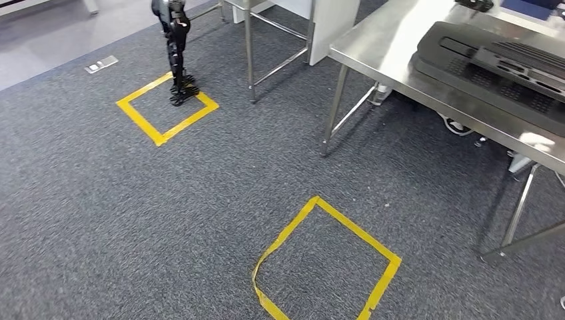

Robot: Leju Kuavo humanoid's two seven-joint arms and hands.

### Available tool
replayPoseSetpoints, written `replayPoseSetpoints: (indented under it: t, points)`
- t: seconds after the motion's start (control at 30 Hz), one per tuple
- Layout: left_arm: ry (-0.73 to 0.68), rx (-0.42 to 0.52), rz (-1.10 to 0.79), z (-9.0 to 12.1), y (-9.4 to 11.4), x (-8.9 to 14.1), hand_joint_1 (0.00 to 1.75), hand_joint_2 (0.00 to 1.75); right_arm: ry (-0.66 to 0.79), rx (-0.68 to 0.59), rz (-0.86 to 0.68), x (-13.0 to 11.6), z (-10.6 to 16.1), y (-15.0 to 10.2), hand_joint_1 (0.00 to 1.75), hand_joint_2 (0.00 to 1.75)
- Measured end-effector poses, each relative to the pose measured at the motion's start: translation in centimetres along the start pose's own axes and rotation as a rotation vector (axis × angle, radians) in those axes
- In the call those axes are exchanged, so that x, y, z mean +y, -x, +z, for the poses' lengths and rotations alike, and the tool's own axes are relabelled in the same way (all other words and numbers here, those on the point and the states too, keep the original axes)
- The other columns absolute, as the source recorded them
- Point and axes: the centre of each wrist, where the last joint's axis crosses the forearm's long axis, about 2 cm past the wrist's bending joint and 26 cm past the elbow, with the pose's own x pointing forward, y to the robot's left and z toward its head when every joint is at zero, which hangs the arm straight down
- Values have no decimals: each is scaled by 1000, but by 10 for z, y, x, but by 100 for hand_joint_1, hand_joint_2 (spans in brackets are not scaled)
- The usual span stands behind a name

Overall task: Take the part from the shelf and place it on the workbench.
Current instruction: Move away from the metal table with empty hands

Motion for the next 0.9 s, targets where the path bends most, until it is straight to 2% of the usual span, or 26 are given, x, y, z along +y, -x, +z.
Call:
replayPoseSetpoints:
  t: [0.33,0.9]
  points:
    - [3,6,-6,2,4,-1,0,0,-2,-7,18,0,0,-1,0,175]
    - [-2,-9,-5,0,-1,0,0,0,-2,-11,18,-1,-1,-2,0,175]
